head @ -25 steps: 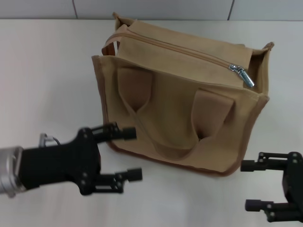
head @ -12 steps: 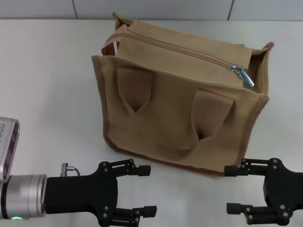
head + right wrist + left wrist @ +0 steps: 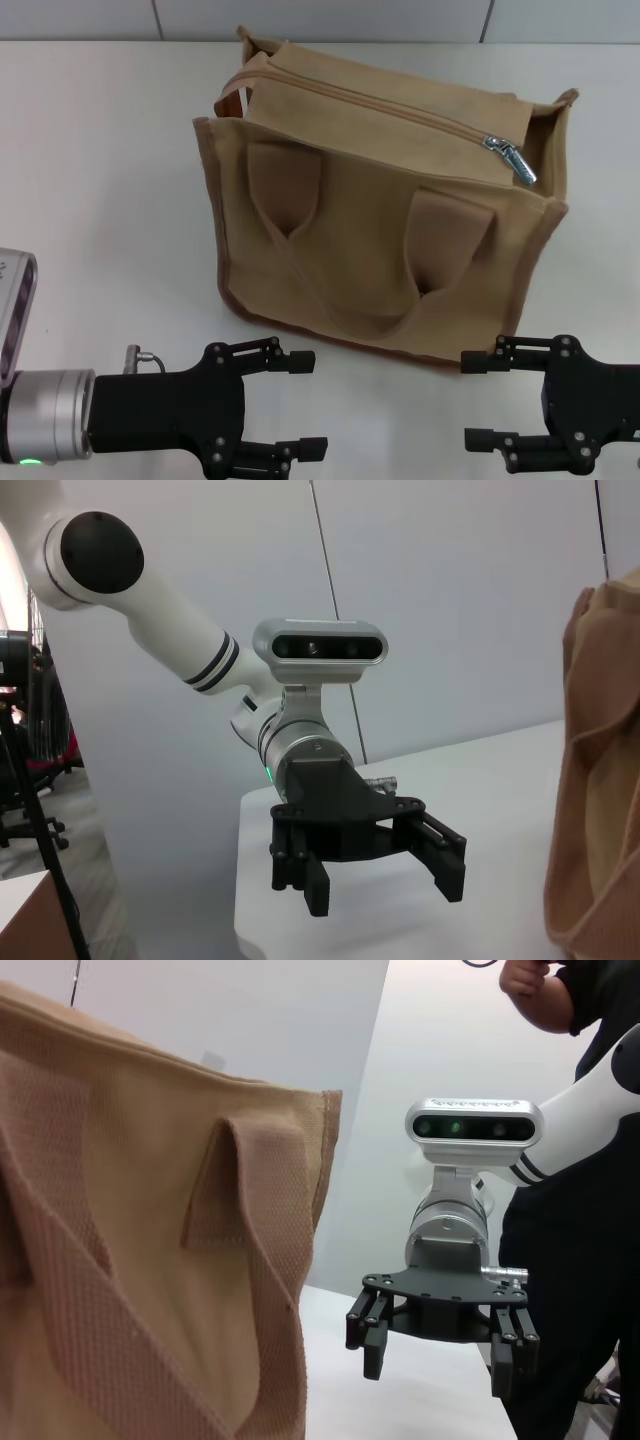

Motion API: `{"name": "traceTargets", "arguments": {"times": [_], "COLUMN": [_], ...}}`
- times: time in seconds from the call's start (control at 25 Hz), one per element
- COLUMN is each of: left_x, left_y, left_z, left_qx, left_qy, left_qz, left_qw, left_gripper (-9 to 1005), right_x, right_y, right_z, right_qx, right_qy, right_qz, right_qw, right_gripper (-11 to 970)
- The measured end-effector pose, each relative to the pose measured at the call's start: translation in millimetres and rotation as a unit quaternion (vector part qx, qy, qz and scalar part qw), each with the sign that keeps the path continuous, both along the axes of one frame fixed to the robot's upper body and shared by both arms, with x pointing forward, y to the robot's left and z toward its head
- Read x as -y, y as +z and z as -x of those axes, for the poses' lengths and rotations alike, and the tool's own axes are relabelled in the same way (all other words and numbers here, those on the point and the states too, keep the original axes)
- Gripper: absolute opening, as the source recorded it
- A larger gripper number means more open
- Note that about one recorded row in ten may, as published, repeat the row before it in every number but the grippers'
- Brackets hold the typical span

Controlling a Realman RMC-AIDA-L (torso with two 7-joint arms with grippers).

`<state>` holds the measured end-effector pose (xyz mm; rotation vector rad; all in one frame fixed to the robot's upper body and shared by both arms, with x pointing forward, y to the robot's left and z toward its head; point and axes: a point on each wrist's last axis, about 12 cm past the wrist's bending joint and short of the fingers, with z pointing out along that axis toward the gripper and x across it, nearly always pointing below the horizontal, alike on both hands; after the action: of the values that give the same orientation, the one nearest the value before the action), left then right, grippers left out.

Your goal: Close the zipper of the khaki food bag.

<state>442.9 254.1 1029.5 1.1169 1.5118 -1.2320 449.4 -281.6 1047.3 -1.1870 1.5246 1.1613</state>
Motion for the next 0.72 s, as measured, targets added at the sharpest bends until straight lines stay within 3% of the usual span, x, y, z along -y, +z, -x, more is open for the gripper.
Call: {"name": "traceTargets", "arguments": {"times": [0.72], "left_x": [-2.0], "left_y": [1.0], "left_z": [-1.4], "left_qx": [-0.003], "left_qy": [0.001], "left_qz": [-0.001], "left_qw": [1.000], "left_gripper": [837], "right_x": [-2.6], "right_y": [1.3], "right_z": [-4.3], "right_qx": [0.004], "right_qy": [0.003], "right_qz": [0.001], "right_qw": [1.000], "right_gripper": [711]}}
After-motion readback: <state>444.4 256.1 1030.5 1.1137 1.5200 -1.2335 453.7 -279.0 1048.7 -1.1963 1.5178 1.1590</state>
